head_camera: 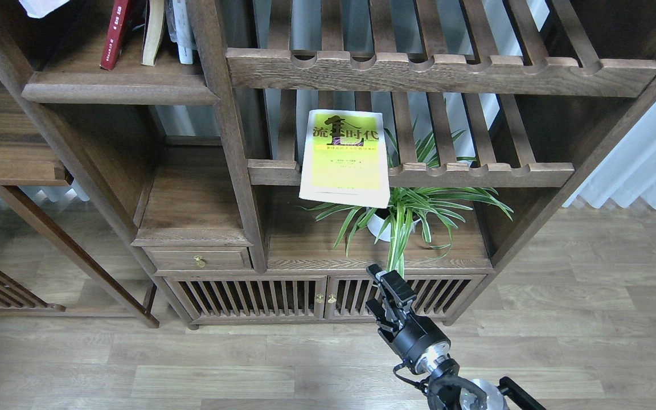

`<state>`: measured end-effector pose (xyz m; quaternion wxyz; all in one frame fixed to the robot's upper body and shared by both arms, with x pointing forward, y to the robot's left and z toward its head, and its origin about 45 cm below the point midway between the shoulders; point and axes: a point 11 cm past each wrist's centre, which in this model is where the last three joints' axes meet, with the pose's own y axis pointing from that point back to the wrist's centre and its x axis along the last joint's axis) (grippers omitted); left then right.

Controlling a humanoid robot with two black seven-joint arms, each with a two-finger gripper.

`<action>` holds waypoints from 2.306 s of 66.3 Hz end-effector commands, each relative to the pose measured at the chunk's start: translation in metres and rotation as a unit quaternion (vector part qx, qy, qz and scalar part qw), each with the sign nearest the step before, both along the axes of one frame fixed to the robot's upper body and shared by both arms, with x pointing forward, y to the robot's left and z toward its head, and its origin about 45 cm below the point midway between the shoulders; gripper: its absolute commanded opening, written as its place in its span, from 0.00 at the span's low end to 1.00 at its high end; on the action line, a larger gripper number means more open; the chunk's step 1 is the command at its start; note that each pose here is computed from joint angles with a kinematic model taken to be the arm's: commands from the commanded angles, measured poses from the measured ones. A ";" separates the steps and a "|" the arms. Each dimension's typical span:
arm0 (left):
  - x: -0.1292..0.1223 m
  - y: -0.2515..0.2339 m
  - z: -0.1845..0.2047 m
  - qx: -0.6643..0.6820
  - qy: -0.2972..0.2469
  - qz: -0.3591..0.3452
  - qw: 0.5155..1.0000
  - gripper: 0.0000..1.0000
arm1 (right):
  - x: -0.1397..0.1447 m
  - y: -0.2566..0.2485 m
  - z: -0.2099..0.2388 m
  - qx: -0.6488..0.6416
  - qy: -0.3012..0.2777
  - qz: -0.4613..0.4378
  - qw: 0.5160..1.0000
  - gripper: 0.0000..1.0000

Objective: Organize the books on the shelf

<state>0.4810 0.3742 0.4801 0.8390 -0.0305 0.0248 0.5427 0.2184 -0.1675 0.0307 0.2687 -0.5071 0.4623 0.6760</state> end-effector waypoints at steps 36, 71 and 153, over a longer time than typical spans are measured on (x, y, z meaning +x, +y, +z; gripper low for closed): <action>0.038 -0.063 0.000 -0.028 -0.001 -0.029 0.999 0.02 | 0.002 0.000 0.003 0.005 -0.009 -0.002 1.000 0.99; 0.053 -0.093 -0.028 -0.038 0.038 -0.043 0.998 0.03 | 0.004 -0.001 0.007 0.007 -0.015 -0.005 1.000 0.99; 0.043 -0.039 -0.052 -0.014 -0.117 0.025 0.993 0.03 | 0.005 -0.001 0.008 0.008 -0.016 -0.006 1.000 0.99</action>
